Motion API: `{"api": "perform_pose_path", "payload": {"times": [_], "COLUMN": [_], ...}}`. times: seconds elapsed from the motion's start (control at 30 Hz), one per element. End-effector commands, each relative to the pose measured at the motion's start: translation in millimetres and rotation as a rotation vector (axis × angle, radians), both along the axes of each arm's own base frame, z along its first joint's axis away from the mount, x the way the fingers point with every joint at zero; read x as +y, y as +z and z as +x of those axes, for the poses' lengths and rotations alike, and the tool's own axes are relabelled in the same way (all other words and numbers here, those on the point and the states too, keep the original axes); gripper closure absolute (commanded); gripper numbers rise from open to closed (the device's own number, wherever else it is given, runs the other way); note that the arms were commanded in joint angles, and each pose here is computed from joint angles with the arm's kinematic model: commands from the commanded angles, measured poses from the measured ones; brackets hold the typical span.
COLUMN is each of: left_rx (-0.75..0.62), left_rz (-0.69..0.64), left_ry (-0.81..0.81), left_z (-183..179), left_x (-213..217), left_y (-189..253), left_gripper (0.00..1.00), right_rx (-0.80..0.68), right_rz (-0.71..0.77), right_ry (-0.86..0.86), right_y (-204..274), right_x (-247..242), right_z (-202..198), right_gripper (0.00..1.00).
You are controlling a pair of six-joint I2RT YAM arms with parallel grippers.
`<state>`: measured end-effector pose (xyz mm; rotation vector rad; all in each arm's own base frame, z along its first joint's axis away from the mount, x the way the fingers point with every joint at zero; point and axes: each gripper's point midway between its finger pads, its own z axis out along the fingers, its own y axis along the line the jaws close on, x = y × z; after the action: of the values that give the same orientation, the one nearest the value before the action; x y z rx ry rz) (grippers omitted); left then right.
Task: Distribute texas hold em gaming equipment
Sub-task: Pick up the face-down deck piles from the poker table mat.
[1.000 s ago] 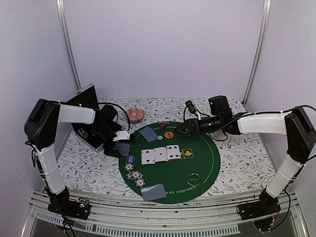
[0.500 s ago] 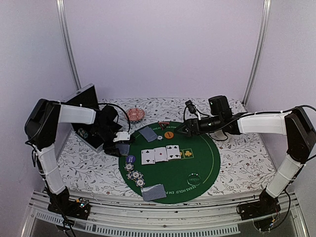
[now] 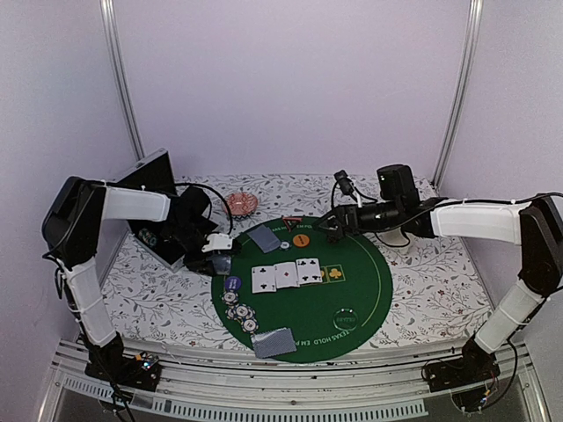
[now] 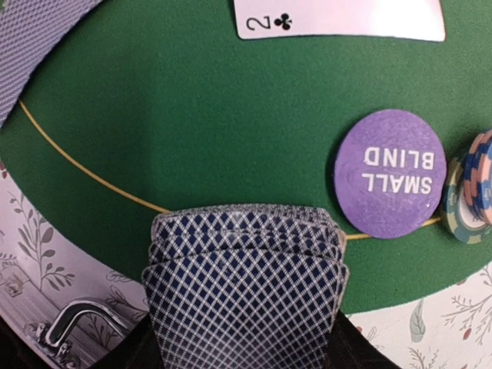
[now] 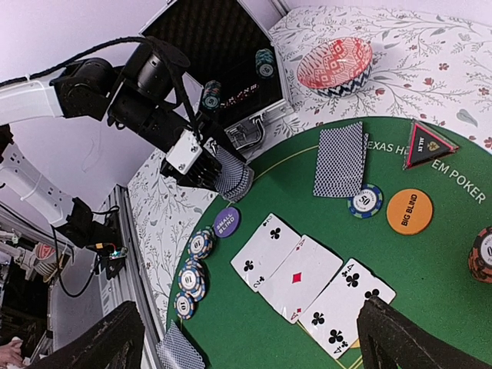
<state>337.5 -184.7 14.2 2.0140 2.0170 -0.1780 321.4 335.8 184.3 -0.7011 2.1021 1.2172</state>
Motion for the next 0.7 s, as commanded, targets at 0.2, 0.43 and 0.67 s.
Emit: {"api": "perform_pose_path", "payload": {"times": [0.2,0.43,0.67], "left_rx": [-0.126,-0.246,-0.257], "left_rz": [0.035,-0.010,-0.028], "left_ry": [-0.017,-0.050,-0.065], "left_z": [7.2,0.4,-38.0], "left_x": [-2.3,-22.8,-55.5], "left_y": [29.4,82.9,114.8], "left_gripper": [0.46,0.49,0.53], "right_rx": [-0.099,-0.193,-0.100], "right_rz": [0.023,0.068,0.153], "right_ry": [-0.092,-0.231,-0.238], "right_y": [39.7,77.4,77.5], "right_x": [-14.3,-35.6,-29.3], "right_z": [-0.6,5.6,-0.5], "right_gripper": [0.01,0.01,0.01]}}
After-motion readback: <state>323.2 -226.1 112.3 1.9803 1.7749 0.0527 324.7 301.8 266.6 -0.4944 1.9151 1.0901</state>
